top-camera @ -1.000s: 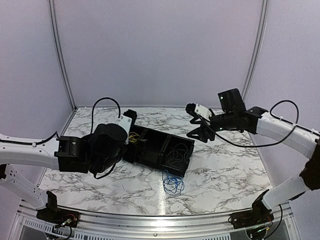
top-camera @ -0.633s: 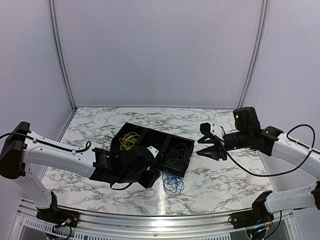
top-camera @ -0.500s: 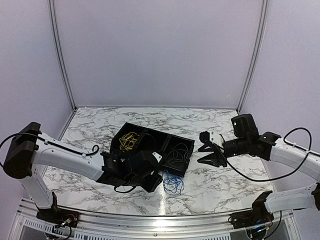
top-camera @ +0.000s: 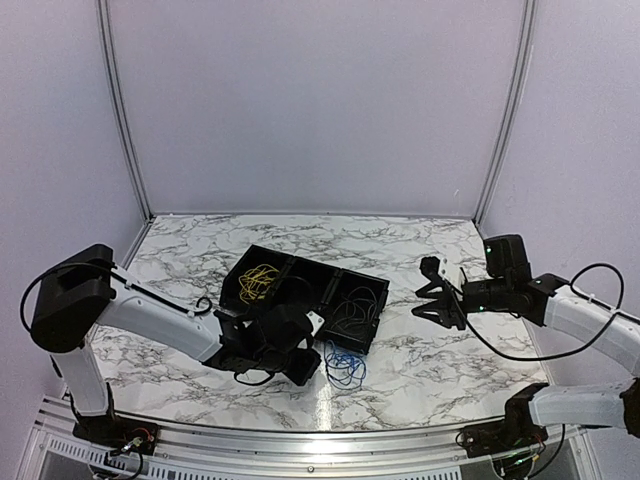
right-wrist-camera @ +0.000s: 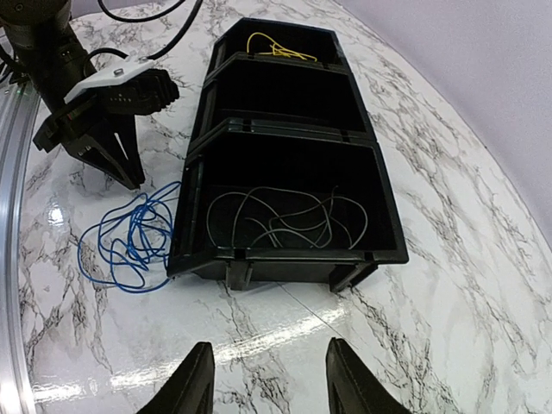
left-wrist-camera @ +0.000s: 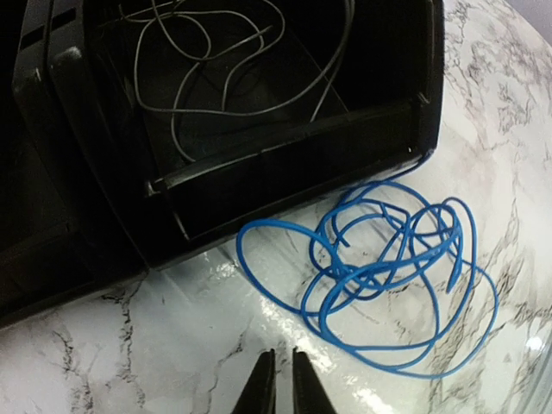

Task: Untangle the cables

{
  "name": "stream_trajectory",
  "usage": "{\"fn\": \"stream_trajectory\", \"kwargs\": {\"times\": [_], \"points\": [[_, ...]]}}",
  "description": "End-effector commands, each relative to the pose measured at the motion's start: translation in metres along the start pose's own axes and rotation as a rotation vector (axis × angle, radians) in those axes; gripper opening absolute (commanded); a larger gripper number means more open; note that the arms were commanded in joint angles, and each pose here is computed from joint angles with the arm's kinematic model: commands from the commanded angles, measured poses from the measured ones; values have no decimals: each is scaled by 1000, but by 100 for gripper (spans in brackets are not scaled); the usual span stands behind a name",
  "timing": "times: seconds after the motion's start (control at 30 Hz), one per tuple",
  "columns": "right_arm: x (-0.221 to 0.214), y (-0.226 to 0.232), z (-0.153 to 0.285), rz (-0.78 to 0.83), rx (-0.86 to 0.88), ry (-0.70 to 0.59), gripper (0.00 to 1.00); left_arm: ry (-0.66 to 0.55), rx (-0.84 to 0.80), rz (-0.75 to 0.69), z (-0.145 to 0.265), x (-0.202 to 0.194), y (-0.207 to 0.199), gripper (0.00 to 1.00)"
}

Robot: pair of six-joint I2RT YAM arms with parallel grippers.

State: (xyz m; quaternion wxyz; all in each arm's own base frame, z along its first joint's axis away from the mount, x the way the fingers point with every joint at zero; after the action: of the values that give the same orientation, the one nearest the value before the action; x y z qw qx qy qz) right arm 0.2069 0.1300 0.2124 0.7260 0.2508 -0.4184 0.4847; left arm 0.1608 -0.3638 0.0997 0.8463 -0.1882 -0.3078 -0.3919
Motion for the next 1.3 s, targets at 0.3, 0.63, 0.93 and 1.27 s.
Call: {"fn": "stream_trajectory", "kwargs": {"times": [0.3,0.63,0.93,1.27], "points": [[-11,-17,-6,15,-47,22,43,-220,-21,4,71,21,-3,22],[1,-11,4,32,-33,-38,47,-55,20,56,9,32,-9,35],[-2,-15,2,30,-68,-14,49,13,-68,112,-17,29,-17,32],[-13,-30,-10,0,-124,74,51,-89,-76,84,-6,35,-15,0]]}}
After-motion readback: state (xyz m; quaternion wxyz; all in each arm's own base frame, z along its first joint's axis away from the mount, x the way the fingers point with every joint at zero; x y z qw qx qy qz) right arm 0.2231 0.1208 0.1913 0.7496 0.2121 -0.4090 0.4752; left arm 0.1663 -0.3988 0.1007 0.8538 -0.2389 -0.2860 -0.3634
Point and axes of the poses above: each gripper's point midway between its finger pads, its own z axis back along the fingers, its own y axis along the line the jaws close on, x = y × z, the point moved 9 cm from there along z, back along the fingers, and after that the axes turned 7 degrees about -z, right-handed, at the moved point
